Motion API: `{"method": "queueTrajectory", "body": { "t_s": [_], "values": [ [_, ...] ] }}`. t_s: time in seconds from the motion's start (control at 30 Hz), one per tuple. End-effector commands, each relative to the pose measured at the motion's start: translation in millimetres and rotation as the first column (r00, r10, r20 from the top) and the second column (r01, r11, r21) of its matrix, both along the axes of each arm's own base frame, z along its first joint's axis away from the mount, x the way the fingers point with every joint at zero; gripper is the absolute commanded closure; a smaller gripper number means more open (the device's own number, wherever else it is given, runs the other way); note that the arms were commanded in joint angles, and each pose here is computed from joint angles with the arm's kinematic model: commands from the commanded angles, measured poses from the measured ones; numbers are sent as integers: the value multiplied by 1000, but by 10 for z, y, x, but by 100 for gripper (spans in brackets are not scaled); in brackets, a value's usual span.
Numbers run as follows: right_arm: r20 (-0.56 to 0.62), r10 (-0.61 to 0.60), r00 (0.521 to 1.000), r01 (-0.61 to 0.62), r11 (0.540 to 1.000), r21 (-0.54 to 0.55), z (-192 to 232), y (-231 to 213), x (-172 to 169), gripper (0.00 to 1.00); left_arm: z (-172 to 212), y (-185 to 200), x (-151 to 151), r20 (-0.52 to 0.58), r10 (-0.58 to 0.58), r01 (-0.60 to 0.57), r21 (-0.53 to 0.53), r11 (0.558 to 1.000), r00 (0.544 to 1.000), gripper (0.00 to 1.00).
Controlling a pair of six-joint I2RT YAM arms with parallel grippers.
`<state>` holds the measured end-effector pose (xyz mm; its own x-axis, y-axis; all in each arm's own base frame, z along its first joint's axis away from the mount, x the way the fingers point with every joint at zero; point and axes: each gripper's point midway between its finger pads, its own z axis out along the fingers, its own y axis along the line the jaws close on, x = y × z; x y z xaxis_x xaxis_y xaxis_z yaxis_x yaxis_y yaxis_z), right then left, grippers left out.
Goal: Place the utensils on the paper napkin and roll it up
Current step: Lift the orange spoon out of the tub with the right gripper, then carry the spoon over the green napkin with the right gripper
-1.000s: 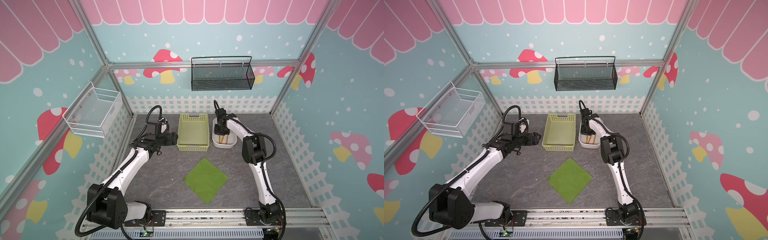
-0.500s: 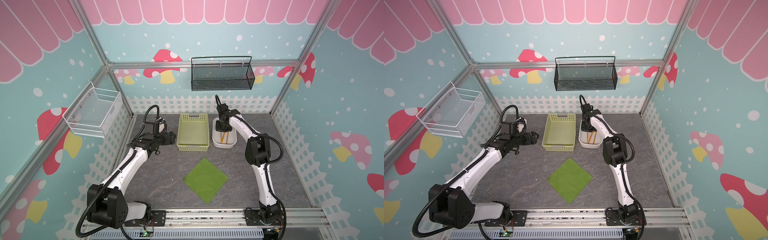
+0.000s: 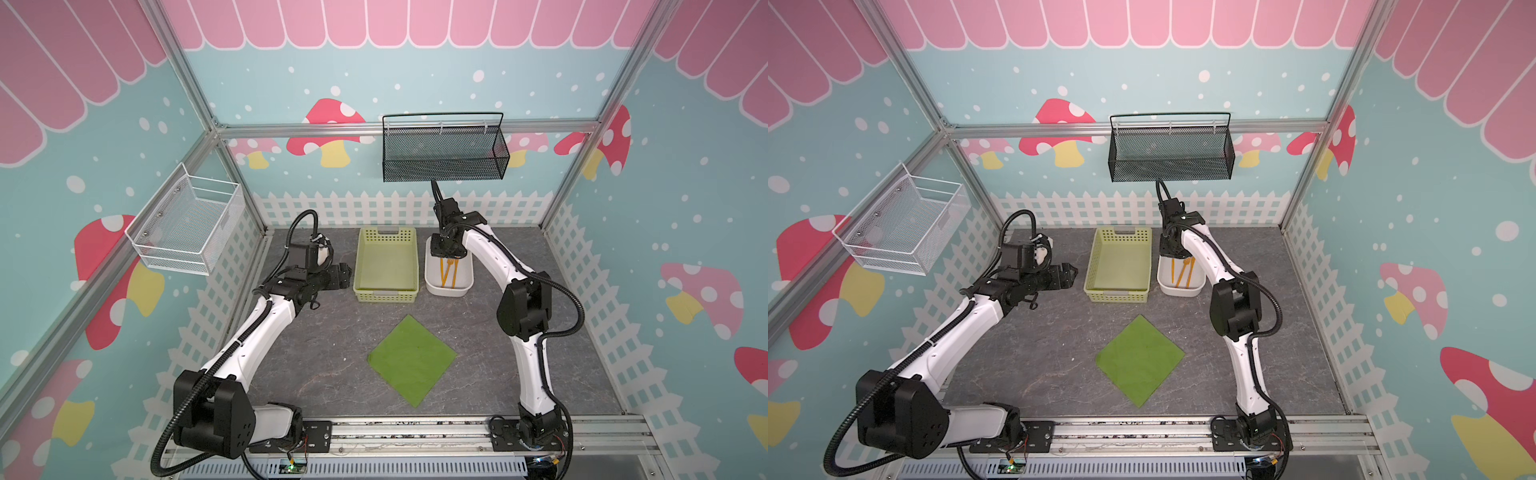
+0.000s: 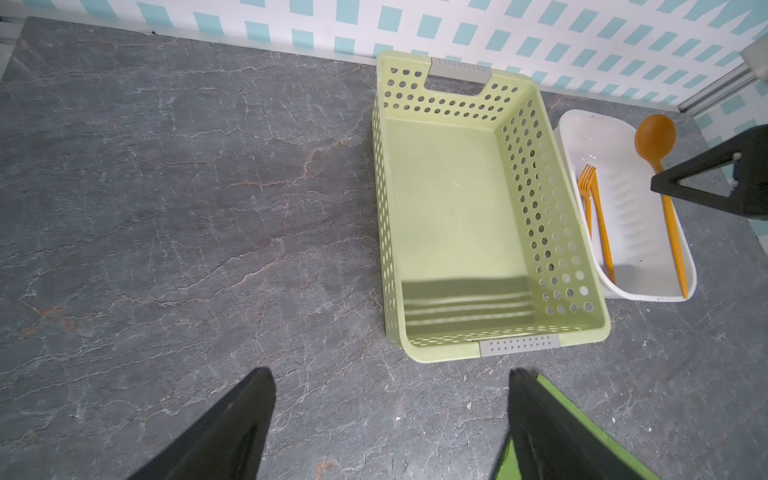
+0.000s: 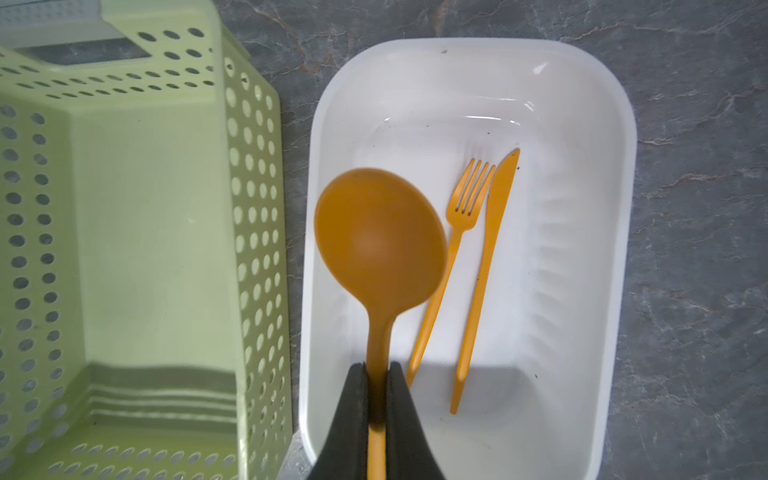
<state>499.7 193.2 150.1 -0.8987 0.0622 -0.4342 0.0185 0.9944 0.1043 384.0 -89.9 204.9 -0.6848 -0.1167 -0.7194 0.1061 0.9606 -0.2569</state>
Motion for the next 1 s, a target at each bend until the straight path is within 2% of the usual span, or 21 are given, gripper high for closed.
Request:
{"method": "queueTrajectory", "body": {
  "t_s": [0.0, 0.37, 0.57, 0.97],
  "values": [
    [-2, 21, 1000, -21, 1000, 7, 165, 61, -231, 93, 86, 67, -51, 20, 13, -14, 21, 1000, 1000, 10],
    [13, 46, 999, -47, 992, 121, 232, 389, -950, 94, 169, 79, -115, 43, 12, -13, 19, 1000, 999, 10],
    [-21, 38, 999, -34, 980, 194, 25, 620, -1417, 96, 189, 67, -138, 47, 10, -10, 7, 1000, 999, 10],
    [-100, 17, 995, 11, 963, 270, -489, 966, -2216, 97, 175, 54, -149, 35, 9, -9, -4, 1000, 999, 10]
  ]
}}
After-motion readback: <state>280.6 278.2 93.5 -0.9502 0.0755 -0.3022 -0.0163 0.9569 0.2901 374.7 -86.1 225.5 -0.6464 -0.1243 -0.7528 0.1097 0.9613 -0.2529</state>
